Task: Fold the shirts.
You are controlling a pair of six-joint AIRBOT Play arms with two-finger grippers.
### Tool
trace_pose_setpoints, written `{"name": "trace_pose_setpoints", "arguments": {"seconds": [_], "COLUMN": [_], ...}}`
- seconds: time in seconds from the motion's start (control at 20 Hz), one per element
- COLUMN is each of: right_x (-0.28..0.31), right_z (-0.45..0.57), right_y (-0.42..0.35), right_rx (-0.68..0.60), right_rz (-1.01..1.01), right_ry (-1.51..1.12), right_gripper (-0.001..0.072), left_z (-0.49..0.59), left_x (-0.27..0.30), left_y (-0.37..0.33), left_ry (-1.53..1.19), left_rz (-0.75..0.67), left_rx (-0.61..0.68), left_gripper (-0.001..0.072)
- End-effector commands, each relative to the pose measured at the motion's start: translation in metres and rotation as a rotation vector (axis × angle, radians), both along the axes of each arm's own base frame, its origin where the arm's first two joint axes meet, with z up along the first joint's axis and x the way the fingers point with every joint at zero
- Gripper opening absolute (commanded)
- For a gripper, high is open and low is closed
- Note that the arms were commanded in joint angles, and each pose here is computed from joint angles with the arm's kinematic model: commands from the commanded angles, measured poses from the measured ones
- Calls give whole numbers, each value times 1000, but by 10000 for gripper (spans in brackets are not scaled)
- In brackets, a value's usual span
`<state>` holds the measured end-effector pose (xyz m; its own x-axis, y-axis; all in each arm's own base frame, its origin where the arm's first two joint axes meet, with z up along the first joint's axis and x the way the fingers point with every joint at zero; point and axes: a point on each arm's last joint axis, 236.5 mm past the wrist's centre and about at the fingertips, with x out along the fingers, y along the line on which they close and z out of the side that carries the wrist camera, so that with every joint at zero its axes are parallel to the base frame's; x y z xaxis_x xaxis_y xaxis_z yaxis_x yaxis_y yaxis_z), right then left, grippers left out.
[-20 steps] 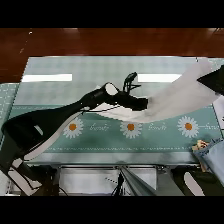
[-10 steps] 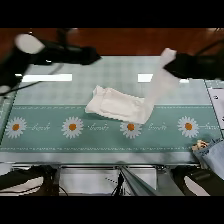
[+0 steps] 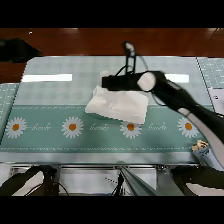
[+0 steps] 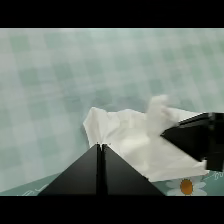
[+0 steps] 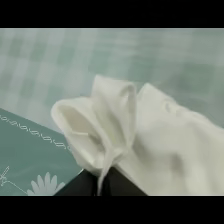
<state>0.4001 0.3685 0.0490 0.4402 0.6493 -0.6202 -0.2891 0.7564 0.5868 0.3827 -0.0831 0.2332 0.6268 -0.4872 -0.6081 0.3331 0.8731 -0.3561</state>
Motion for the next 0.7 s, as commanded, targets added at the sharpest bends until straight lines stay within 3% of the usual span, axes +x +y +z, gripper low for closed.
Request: {"name": "trace_pose_setpoints", "arguments": {"seconds": [0.0, 0.05, 0.15, 0.25, 0.5, 0.55, 0.65], "right_x": [-14, -16, -18, -13, -25, -38, -67], "right_z": [-50, -51, -38, -25, -12, -14, -37], "right_y": [53, 55, 40, -10, -280, -325, -350], "right_rx": [88, 84, 32, -114, -809, -852, -672], "right_rz": [-29, -18, 45, 101, -2, -53, -137], "right_ry": [103, 100, 58, 19, 177, 259, 412], "right_gripper": [457, 518, 520, 519, 509, 509, 541], "left_z": [4, 2, -6, -17, -35, -35, -35], "left_x": [-17, -17, -17, -16, -11, -11, -11], "left_y": [3, 1, 0, 1, 4, 4, 4], "left_ry": [12, 18, 36, 60, 82, 80, 81], "left_rz": [-10, -18, -19, -15, 9, 9, 9], "left_rx": [23, 23, 20, 17, 5, 5, 5], "left_gripper": [24, 24, 24, 24, 25, 25, 25]}}
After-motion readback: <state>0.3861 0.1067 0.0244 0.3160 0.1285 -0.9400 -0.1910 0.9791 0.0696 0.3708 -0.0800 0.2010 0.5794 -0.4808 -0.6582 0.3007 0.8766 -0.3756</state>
